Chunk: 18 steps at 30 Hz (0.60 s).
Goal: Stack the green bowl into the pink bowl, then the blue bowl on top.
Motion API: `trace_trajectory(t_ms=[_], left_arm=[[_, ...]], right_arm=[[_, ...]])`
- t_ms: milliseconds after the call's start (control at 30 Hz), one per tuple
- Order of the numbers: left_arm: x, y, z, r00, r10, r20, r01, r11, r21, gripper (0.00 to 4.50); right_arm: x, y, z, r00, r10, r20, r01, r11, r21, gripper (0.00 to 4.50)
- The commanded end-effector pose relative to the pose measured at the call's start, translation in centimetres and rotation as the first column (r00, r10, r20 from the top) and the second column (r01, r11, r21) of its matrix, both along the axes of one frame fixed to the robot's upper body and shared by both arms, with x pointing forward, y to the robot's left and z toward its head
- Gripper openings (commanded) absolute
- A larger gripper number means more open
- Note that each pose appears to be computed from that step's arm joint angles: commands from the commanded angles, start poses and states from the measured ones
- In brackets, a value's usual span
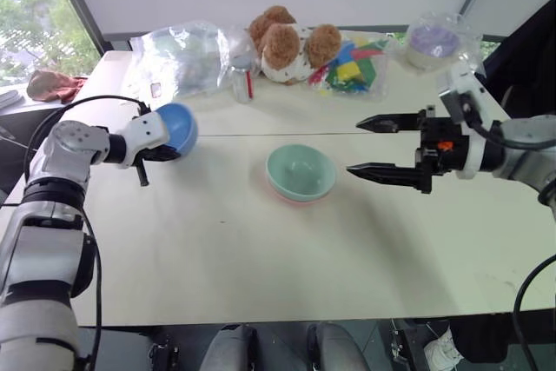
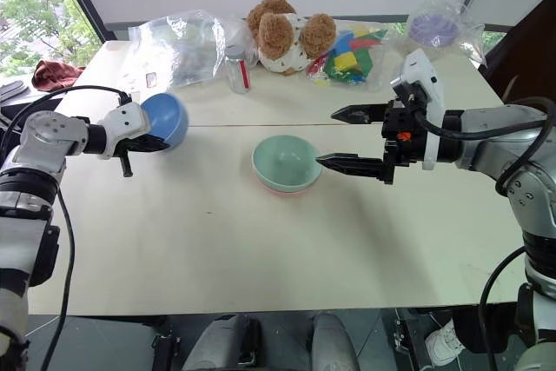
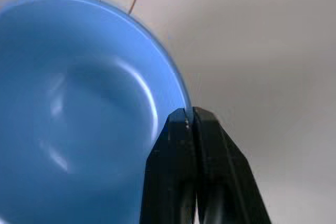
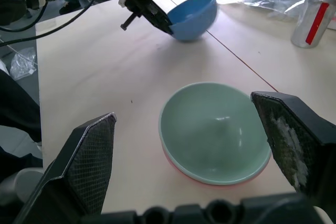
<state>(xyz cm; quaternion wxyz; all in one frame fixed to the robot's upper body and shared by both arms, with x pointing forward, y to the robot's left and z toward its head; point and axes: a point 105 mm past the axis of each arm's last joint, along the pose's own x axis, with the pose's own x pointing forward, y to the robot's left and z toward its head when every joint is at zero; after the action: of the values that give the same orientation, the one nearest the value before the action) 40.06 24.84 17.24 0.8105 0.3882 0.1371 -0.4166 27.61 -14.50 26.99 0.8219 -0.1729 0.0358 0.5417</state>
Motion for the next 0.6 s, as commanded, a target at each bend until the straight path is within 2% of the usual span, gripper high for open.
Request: trace_trajectory(t_ms=[33,167,300,467,600], left_arm=[[0.0,-2.3,4.0,0.988,-0.128,0.083,0.133,0.990,-0.049,0.02],[-1.0,-6.8,7.6,0.933,-0.340,0.116,0.352,0.931,-0.098,0.02],[-3.7,-12.5,10.1,0.799,-0.590,0.116,0.601,0.791,-0.118,0.02],[-6.6,-16.8,9.7,0.665,-0.746,0.042,0.745,0.658,-0.109,0.02],[-7.0,-18.3,7.9,0.609,-0.793,-0.036,0.790,0.610,-0.068,0.02]], right_arm=[[-0.6,-0.4,1.3,0.998,-0.012,0.064,0.012,1.000,-0.001,4.50],[-0.7,-1.0,1.4,0.997,-0.038,0.066,0.039,0.999,-0.009,4.50],[-0.8,-1.9,1.5,0.995,-0.084,0.061,0.085,0.996,-0.011,4.50],[-1.2,-3.1,1.4,0.989,-0.141,0.051,0.142,0.990,-0.007,4.50],[-1.8,-3.6,1.3,0.983,-0.178,0.050,0.178,0.984,-0.008,4.50]])
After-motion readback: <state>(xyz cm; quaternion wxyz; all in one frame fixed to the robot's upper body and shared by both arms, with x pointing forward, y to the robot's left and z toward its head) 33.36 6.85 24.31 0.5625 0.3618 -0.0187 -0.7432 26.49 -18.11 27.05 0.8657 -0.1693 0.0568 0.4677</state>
